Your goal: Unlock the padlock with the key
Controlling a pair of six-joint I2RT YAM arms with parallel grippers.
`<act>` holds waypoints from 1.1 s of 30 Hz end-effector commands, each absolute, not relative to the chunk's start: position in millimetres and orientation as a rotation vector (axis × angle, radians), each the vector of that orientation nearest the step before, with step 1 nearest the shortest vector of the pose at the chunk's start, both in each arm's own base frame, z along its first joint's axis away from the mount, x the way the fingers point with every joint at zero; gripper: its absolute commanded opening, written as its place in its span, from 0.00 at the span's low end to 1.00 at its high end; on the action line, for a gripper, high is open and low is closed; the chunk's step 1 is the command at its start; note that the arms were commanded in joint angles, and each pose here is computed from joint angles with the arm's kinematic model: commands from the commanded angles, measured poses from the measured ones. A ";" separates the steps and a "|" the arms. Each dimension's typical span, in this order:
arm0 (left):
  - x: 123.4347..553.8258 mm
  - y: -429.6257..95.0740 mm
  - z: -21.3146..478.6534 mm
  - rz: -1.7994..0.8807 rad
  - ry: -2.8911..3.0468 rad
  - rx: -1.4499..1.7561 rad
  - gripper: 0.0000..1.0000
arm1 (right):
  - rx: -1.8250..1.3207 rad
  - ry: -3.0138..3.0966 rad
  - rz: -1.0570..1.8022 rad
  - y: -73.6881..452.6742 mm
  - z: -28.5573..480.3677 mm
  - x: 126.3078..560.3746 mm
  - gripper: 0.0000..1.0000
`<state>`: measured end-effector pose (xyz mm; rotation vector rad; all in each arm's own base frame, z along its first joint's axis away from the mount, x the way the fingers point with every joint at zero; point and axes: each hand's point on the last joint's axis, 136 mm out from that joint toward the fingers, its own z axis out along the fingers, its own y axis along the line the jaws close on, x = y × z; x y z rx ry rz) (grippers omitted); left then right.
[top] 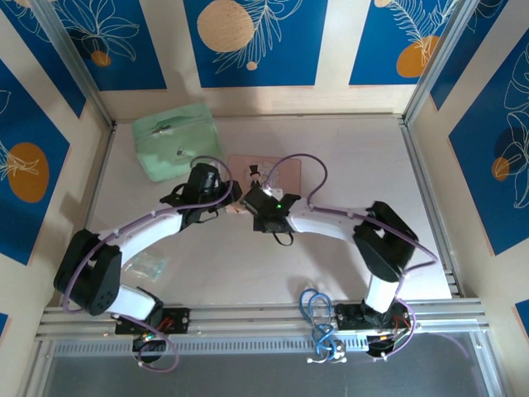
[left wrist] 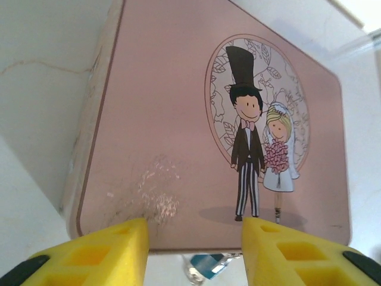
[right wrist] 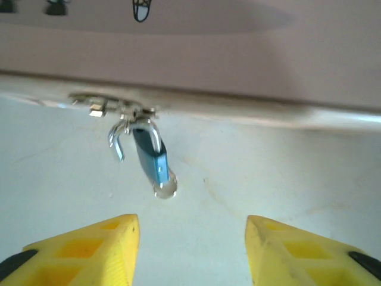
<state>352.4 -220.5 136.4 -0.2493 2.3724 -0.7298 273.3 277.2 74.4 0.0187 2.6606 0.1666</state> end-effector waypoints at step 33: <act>345.4 -213.0 79.6 -0.737 2.489 -0.212 0.43 | 0.382 2.576 0.602 268.1 46.8 299.4 0.03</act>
